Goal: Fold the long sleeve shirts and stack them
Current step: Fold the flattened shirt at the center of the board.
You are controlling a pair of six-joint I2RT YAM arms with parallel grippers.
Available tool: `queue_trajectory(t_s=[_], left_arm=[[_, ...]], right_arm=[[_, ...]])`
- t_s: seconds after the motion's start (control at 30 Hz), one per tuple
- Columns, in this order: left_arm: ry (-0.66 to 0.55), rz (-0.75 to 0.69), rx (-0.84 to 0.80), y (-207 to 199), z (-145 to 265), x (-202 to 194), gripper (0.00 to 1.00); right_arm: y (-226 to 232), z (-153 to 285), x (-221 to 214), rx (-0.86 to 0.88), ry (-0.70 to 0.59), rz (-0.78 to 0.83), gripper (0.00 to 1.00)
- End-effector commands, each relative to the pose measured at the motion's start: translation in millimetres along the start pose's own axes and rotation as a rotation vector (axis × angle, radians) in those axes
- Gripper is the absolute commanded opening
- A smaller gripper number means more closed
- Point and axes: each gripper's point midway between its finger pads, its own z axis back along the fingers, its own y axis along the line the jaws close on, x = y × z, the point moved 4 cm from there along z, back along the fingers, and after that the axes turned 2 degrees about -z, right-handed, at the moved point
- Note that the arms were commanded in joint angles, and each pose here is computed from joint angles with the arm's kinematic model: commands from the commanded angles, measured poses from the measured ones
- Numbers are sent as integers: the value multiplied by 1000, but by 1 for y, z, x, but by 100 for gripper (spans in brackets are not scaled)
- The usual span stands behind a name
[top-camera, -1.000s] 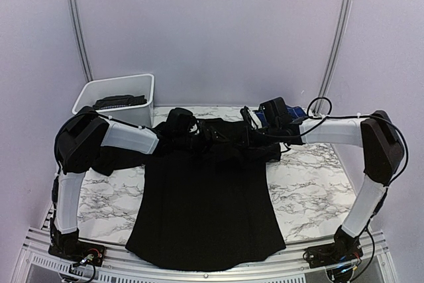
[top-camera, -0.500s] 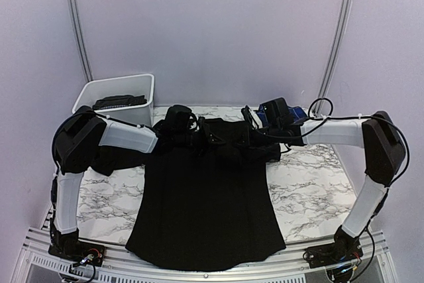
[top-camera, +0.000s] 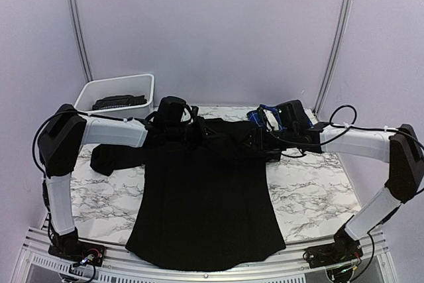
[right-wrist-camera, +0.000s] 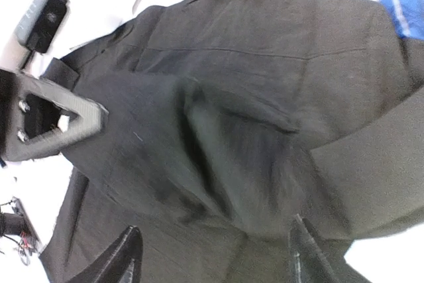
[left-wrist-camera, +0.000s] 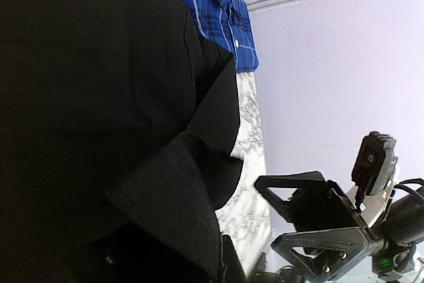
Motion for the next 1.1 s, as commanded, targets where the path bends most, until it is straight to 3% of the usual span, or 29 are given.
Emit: queue_trajectory(t_s=[0.0, 0.13, 0.33, 0.53, 0.73, 1.07], left_arm=[[-71, -138, 142, -5, 28, 16, 0], [-118, -204, 232, -12, 52, 28, 0], [-162, -233, 328, -7, 84, 45, 0], [-222, -275, 397, -11, 117, 58, 0], [-291, -294, 504, -9, 158, 68, 0], [-338, -310, 546, -9, 191, 75, 0]], right_arm=[[-20, 21, -12, -138, -14, -7, 73], [-36, 43, -33, -226, -6, -41, 76], [-50, 60, -80, -304, 63, -91, 71], [-47, 69, -139, -363, 161, -117, 63], [-48, 82, -169, -373, 212, -141, 52], [-30, 91, -225, -400, 345, -126, 39]])
